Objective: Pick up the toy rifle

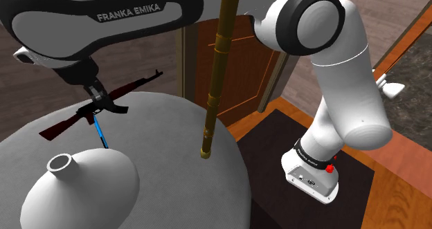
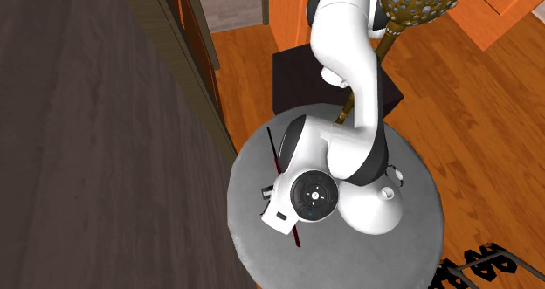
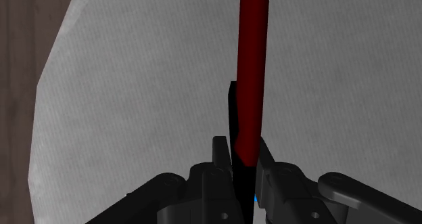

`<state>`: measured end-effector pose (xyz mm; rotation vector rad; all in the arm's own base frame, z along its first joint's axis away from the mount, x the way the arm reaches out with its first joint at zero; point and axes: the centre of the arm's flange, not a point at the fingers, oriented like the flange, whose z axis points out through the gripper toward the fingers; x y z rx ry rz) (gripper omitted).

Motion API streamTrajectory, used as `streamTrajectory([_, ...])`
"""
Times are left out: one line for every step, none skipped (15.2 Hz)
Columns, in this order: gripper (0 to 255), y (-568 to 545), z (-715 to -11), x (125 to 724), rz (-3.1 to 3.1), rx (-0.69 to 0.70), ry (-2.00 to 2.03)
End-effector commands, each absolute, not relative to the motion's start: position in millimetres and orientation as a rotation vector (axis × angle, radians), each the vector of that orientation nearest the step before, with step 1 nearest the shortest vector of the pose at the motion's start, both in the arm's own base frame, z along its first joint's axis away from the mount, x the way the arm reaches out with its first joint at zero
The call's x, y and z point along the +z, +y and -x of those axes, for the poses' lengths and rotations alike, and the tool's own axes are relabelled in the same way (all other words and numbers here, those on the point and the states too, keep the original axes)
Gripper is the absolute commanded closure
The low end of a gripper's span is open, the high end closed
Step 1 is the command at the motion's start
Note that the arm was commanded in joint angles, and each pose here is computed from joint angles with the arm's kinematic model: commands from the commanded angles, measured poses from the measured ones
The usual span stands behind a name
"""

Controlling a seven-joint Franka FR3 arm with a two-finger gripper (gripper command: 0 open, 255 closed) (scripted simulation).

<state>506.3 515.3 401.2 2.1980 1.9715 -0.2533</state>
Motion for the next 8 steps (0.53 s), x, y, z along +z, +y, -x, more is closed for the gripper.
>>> streamTrajectory([255, 515, -506, 413, -2.198, -0.254, 1.971])
streamTrajectory([255, 515, -506, 418, -2.198, -0.254, 1.971])
streamTrajectory([255, 515, -506, 423, -2.198, -0.254, 1.971])
streamTrajectory([255, 515, -506, 429, -2.198, -0.254, 1.971])
streamTrajectory([255, 515, -506, 434, -2.198, -0.254, 1.971])
streamTrajectory([255, 515, -506, 439, -2.198, -0.254, 1.971])
streamTrajectory([255, 515, -506, 445, -2.198, -0.254, 1.971])
streamTrajectory([255, 515, -506, 450, -2.198, -0.254, 1.971])
